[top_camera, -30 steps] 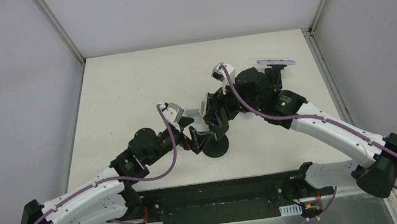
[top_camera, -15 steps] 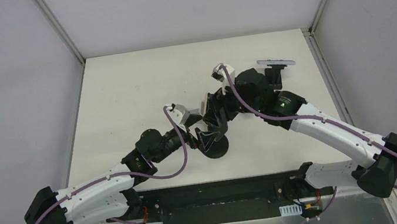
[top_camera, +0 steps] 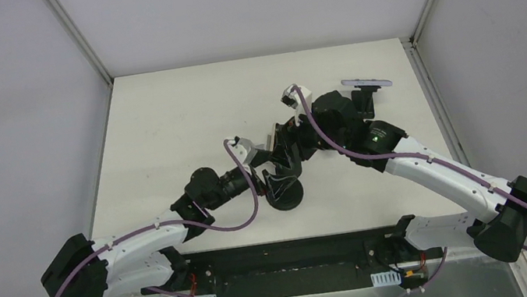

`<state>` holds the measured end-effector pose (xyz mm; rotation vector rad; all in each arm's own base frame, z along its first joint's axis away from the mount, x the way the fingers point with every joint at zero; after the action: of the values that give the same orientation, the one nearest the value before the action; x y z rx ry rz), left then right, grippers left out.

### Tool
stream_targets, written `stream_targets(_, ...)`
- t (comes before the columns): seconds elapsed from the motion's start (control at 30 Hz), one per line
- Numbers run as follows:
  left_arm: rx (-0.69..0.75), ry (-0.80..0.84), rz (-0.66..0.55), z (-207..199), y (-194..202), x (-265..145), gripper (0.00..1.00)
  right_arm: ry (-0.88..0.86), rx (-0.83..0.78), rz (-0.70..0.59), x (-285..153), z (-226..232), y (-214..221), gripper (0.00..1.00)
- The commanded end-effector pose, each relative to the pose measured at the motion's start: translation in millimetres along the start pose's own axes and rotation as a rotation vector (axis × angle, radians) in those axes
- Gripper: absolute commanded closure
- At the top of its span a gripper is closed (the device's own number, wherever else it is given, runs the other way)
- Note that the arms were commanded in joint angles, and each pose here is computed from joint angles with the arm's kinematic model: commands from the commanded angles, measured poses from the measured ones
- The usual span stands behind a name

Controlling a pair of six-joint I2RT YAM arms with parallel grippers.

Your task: Remove the phone from the phone stand

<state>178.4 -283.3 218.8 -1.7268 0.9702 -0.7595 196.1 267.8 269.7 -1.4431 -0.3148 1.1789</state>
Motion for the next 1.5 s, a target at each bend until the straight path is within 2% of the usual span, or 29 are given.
stream_targets(0.0,-0.003,0.144,-0.059,-18,-21,5,0.05,-0.095,0.025,-0.060,-12,20,-17,0.94)
stream_targets(0.07,-0.010,0.177,-0.044,-22,-20,6,0.06,-0.098,0.026,-0.055,-11,21,-16,0.95)
stream_targets(0.17,-0.008,0.237,-0.012,-28,-16,9,0.14,-0.100,0.024,-0.053,-10,22,-16,0.96)
stream_targets(0.27,-0.021,0.275,0.010,-32,-14,11,0.16,-0.101,0.021,-0.051,-10,23,-15,0.97)
stream_targets(0.47,-0.031,0.281,0.003,-33,-18,13,0.18,-0.096,0.015,-0.051,-10,23,-14,0.99)
stream_targets(0.6,-0.046,0.293,0.008,-34,-19,14,0.27,-0.089,0.012,-0.048,-9,23,-12,1.00)
stream_targets(0.73,-0.064,0.322,0.029,-38,-17,16,0.41,-0.072,0.003,-0.046,-8,22,-10,1.00)
stream_targets(0.83,-0.068,0.345,0.039,-40,-17,15,0.54,-0.055,-0.002,-0.047,-7,21,-9,1.00)
stream_targets(0.87,-0.068,0.351,0.040,-41,-18,15,0.63,-0.048,-0.003,-0.048,-7,21,-8,1.00)
stream_targets(0.93,-0.083,0.337,0.036,-39,-19,16,0.93,-0.039,-0.001,-0.056,-7,20,-7,1.00)
stream_targets(0.97,-0.088,0.331,0.035,-38,-19,15,1.00,-0.035,0.000,-0.062,-7,19,-7,1.00)
stream_targets(1.3,-0.040,0.306,0.014,-33,-20,6,1.00,0.054,0.039,-0.088,-6,9,-4,1.00)
stream_targets(1.47,-0.051,0.291,0.011,-32,-21,4,1.00,0.251,0.062,-0.222,0,-14,-9,1.00)
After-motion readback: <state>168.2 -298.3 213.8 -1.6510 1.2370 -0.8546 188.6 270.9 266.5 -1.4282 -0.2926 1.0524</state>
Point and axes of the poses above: each gripper's point midway between its finger pads, its own x axis out along the fingers, its own z axis along the line the jaws close on, y = z × x, the point moved 4 cm from there along -x, back along the fingers, and after that the axes turned 7 degrees about -x, right-handed, at the moved point
